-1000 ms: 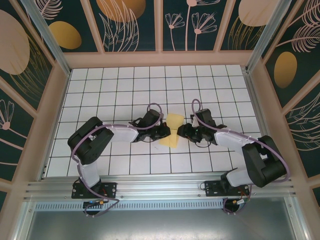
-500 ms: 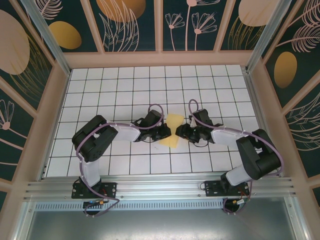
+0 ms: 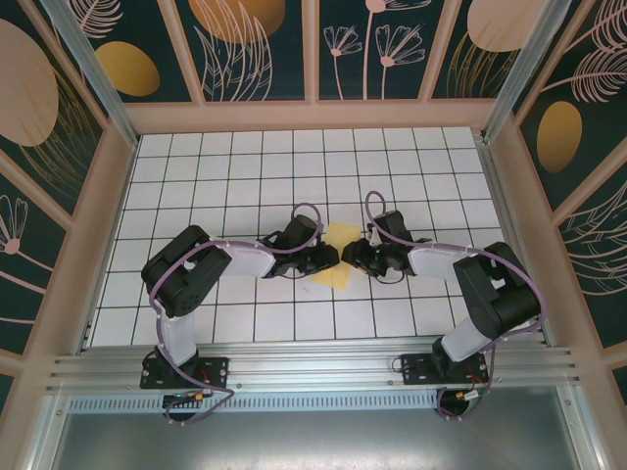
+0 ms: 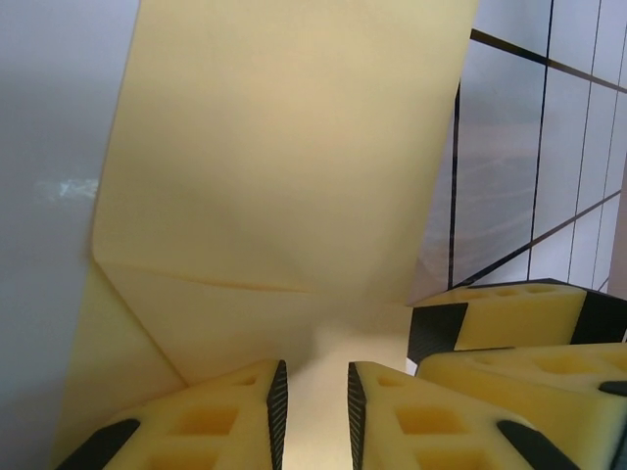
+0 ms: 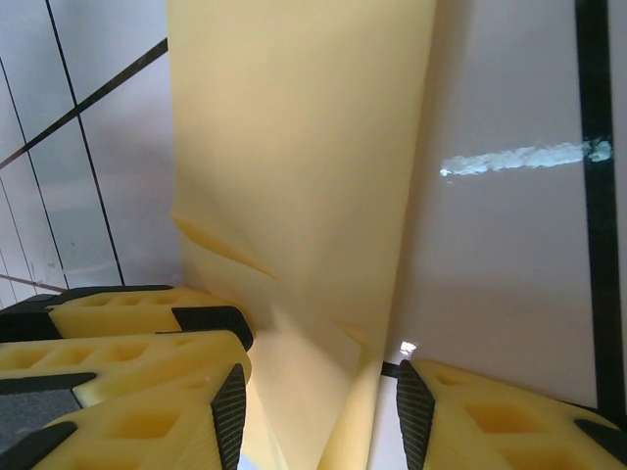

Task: Fold a paper plane with a square sheet of paper (pick it up from the middle)
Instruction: Fold the triangle a second time at the center of the table.

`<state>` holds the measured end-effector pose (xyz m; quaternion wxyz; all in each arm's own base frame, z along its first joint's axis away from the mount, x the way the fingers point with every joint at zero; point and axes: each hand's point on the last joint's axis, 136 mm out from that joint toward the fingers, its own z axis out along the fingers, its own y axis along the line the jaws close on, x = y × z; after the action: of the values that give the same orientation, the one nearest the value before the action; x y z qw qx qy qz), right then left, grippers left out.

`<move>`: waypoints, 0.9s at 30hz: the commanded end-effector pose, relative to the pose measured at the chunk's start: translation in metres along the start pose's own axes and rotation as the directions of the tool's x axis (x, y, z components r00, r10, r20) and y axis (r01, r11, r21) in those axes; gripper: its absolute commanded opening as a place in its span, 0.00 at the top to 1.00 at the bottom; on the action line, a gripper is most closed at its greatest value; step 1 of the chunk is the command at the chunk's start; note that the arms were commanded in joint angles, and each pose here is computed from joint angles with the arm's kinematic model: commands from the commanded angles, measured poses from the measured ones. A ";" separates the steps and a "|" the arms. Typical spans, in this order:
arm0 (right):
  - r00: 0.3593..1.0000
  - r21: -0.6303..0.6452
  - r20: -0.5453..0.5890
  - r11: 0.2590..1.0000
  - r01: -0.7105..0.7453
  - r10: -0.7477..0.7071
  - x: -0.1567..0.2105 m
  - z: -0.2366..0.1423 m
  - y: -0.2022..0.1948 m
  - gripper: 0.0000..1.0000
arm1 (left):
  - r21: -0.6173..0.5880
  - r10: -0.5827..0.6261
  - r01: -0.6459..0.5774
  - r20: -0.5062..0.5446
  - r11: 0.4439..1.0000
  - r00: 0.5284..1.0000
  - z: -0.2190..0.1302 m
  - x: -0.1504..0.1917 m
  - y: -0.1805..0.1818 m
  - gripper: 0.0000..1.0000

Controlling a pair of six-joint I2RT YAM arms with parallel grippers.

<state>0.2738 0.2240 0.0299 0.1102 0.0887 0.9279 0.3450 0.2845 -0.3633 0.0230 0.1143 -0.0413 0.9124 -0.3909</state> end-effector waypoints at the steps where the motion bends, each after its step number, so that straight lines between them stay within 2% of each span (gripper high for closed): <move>1: 1.000 -0.051 0.019 0.999 0.019 -0.018 -0.005 -0.001 0.014 0.51 | 0.006 -0.004 0.004 0.029 1.000 1.000 -0.009 -0.004 0.000 0.74; 7: 1.000 -0.044 0.023 0.999 0.009 -0.008 -0.006 -0.001 0.010 0.50 | 0.021 -0.021 0.019 0.088 1.000 0.996 -0.025 -0.008 -0.003 0.74; 10: 1.000 -0.046 0.024 0.999 0.008 -0.007 -0.006 -0.001 0.010 0.51 | 0.041 -0.028 0.024 0.103 0.999 0.994 -0.031 -0.007 -0.005 0.71; 17: 1.000 -0.057 0.017 0.998 0.016 -0.015 -0.005 -0.002 0.013 0.51 | 0.042 -0.031 0.028 0.083 0.999 0.996 -0.027 -0.003 0.000 0.85; 27: 1.000 -0.088 0.007 0.996 0.015 -0.015 -0.004 0.000 0.017 0.50 | 0.066 -0.060 0.058 0.029 0.996 0.998 -0.005 0.000 0.001 0.89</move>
<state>0.2784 0.2313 0.0380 0.1196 0.0792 0.9191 0.3669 0.2769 -0.3523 0.0216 0.1204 -0.0693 0.9032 -0.4060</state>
